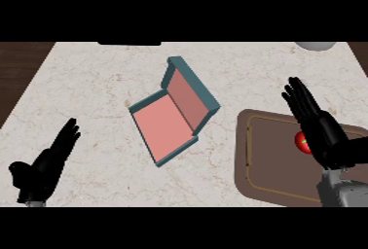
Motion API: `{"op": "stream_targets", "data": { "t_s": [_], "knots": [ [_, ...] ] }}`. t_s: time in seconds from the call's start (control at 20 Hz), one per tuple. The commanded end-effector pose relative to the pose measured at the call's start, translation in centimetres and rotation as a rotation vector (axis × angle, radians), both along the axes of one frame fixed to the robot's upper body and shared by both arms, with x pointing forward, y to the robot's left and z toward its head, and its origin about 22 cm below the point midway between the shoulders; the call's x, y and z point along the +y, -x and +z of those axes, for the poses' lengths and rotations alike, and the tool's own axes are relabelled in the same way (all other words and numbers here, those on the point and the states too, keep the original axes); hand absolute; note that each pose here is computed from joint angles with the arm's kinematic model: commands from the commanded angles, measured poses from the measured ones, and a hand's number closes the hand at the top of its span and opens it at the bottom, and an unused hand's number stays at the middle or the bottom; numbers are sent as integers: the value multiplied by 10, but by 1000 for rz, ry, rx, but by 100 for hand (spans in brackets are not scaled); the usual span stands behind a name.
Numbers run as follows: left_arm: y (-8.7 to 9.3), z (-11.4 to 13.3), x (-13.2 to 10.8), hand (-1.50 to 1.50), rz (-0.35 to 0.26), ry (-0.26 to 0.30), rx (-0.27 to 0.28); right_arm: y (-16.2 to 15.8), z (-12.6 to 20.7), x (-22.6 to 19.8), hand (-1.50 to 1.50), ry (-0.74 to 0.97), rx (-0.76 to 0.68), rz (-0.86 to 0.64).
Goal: Pick the tomato from the tray and place it in the cardboard box
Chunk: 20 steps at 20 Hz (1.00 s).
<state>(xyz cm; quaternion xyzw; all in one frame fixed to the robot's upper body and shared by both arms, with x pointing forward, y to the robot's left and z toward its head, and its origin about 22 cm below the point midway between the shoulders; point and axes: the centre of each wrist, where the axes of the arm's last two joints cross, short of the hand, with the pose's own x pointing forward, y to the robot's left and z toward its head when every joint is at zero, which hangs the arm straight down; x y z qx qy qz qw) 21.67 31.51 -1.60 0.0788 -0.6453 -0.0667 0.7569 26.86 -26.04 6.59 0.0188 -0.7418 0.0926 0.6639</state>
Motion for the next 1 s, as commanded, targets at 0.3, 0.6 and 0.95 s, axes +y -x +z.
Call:
{"op": "stream_targets", "data": {
  "t_s": [0.3,0.6,0.95],
  "knots": [
    [-15,23,2,0,74,-150,-79,-25,52,-93,-150,526,-144,-216],
    [-22,22,-35,0,65,-167,-80,-45,-39,-79,-150,16,-206,-530],
    [-17,16,-29,0,66,-174,-69,-33,-1,-138,-150,548,-126,-308]
  ]
}}
